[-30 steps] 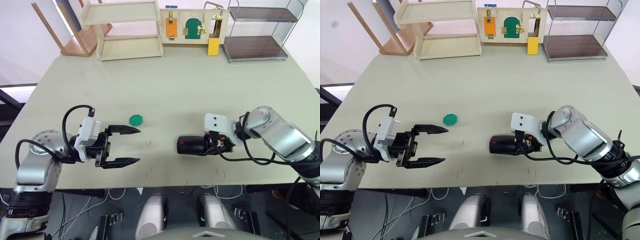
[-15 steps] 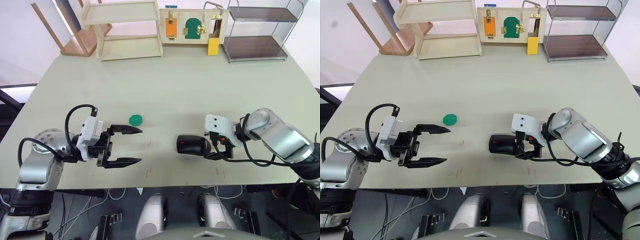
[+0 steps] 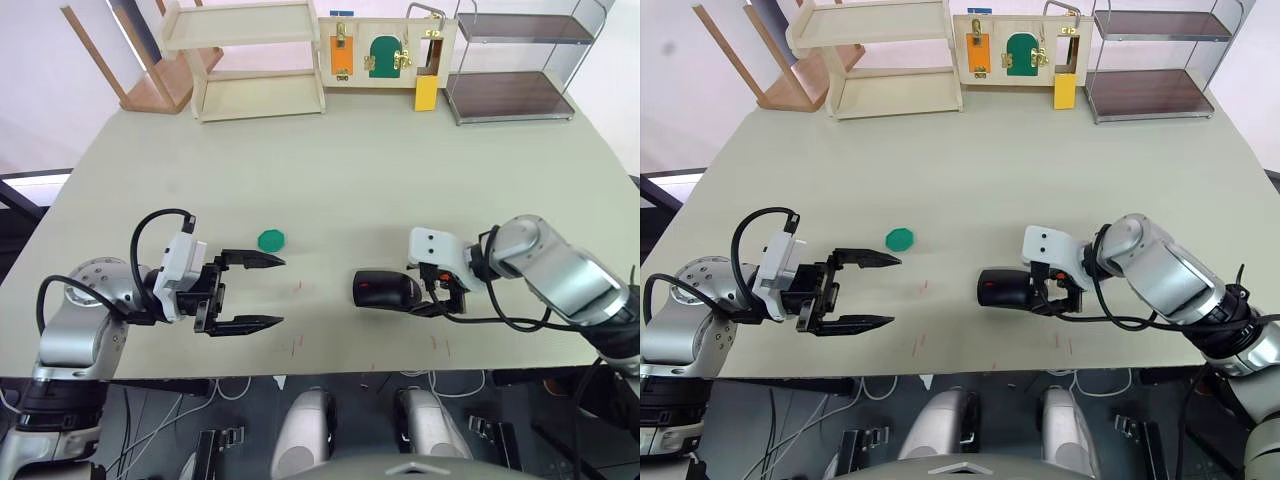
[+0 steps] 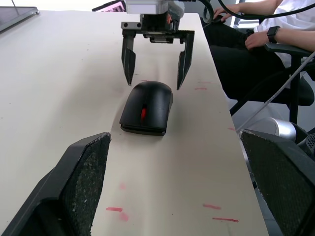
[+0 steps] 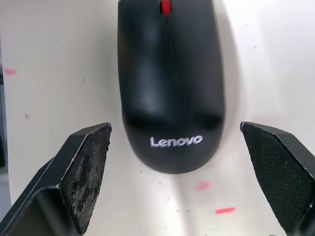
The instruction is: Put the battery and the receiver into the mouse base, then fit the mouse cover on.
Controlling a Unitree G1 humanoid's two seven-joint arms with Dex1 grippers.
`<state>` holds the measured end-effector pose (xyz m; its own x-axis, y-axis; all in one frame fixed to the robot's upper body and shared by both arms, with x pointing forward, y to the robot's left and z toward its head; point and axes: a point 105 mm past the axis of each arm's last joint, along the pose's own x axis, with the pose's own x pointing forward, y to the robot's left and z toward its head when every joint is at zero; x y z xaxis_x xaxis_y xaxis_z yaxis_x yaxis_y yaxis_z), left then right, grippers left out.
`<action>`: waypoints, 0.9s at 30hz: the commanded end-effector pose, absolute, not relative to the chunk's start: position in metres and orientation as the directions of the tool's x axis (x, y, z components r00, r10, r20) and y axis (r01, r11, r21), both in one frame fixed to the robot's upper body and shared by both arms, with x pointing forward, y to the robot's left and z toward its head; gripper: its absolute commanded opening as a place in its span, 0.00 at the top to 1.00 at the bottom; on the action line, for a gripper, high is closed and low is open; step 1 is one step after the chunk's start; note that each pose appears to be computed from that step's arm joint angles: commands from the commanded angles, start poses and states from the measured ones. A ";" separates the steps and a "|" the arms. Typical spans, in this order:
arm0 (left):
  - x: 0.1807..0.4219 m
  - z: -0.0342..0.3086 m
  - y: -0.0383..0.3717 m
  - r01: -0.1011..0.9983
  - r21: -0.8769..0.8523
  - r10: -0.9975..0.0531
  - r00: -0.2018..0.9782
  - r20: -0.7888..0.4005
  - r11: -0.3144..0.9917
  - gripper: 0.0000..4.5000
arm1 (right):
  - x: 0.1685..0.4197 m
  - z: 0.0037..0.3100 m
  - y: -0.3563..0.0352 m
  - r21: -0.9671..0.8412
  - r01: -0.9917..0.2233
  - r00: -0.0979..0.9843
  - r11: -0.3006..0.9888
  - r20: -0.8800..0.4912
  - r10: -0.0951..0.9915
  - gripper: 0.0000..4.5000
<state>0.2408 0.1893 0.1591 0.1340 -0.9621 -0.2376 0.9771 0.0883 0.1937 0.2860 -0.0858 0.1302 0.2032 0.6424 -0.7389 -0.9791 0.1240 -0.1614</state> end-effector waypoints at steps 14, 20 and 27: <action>0.239 0.165 0.188 0.971 0.226 -0.963 0.133 -0.235 0.079 0.00 | 0.288 0.159 -0.031 -0.234 -0.966 0.220 0.107 -0.540 0.812 0.65; 0.239 0.164 0.188 0.971 0.224 -0.962 0.137 -0.234 0.083 0.00 | 0.288 0.147 -0.013 -0.223 -0.970 0.212 0.100 -0.566 0.797 0.65; 0.237 0.163 0.188 0.970 0.225 -0.962 0.143 -0.232 0.090 0.00 | 0.293 0.130 -0.008 -0.209 -0.970 0.228 0.121 -0.630 0.743 0.65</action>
